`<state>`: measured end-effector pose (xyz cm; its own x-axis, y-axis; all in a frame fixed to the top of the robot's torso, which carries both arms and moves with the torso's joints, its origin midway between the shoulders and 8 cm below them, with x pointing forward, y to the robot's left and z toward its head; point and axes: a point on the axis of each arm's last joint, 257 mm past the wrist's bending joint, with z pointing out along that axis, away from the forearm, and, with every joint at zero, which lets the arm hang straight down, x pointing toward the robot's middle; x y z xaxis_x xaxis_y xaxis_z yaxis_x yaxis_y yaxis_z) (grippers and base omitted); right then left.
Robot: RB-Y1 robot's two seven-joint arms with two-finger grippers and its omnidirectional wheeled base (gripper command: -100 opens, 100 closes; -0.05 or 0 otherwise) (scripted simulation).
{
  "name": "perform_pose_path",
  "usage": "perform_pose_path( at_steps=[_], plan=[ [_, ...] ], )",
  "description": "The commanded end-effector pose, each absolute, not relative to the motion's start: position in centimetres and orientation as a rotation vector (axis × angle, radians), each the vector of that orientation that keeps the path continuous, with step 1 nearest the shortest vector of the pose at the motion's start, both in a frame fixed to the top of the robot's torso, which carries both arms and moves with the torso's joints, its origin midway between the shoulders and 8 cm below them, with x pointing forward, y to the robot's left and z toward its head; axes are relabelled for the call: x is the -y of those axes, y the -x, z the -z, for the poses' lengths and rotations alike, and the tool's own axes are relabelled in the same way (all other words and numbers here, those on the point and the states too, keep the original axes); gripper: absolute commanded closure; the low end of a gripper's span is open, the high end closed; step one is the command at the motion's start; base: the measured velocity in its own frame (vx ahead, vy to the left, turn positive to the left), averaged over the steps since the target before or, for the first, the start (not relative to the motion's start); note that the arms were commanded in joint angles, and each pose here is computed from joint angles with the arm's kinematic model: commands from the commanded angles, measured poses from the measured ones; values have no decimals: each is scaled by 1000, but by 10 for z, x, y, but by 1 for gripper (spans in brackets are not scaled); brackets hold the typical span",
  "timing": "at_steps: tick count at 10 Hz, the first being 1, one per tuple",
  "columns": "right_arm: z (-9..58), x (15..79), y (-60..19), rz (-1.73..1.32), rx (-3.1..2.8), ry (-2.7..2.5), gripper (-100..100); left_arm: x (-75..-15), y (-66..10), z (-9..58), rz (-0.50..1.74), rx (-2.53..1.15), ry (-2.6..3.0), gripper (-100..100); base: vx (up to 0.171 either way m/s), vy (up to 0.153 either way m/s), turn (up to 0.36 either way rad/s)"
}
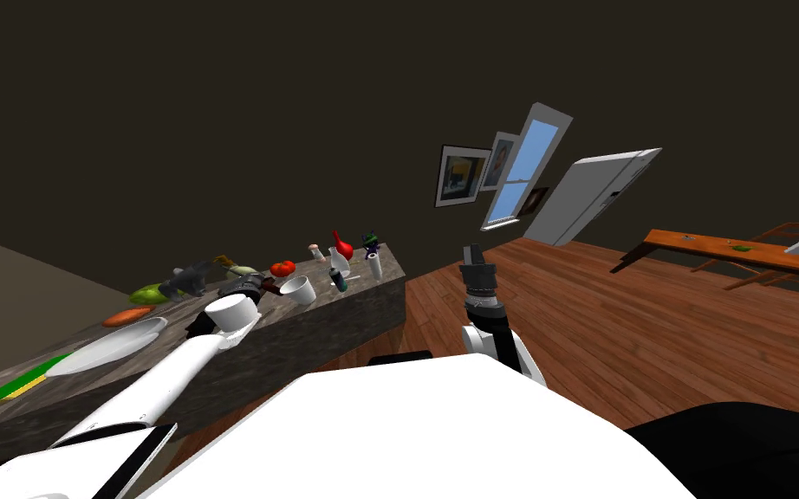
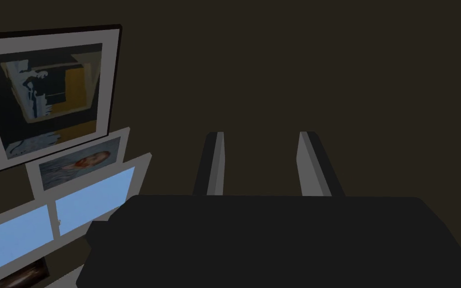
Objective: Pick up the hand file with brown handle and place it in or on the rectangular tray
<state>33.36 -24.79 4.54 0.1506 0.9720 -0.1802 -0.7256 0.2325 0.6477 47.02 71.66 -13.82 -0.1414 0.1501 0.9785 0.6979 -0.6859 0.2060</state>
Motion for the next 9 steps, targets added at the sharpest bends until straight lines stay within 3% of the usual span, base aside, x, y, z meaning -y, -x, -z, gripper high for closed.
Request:
perform_pose_path(
  at_steps=[1, 7, 8, 9],
  plan=[
    [-45, 248, -334, -1283, -644, -465, 0, -729, -463, 132, 1855, 914, 1731, 100, 81, 238, 27],
    [-45, 248, -334, -1283, -644, -465, 0, -765, -439, 102, 1765, 789, 1699, 100, 142, 241, 42],
    [-45, 248, -334, -1283, -644, -465, 0, -761, -441, 104, 1777, 805, 1703, 100, 64, 115, 8],
    [-45, 248, -334, -1283, -644, -465, 0, -762, -441, 101, 1776, 802, 1697, -100, 12, 25, -2]
  ],
)
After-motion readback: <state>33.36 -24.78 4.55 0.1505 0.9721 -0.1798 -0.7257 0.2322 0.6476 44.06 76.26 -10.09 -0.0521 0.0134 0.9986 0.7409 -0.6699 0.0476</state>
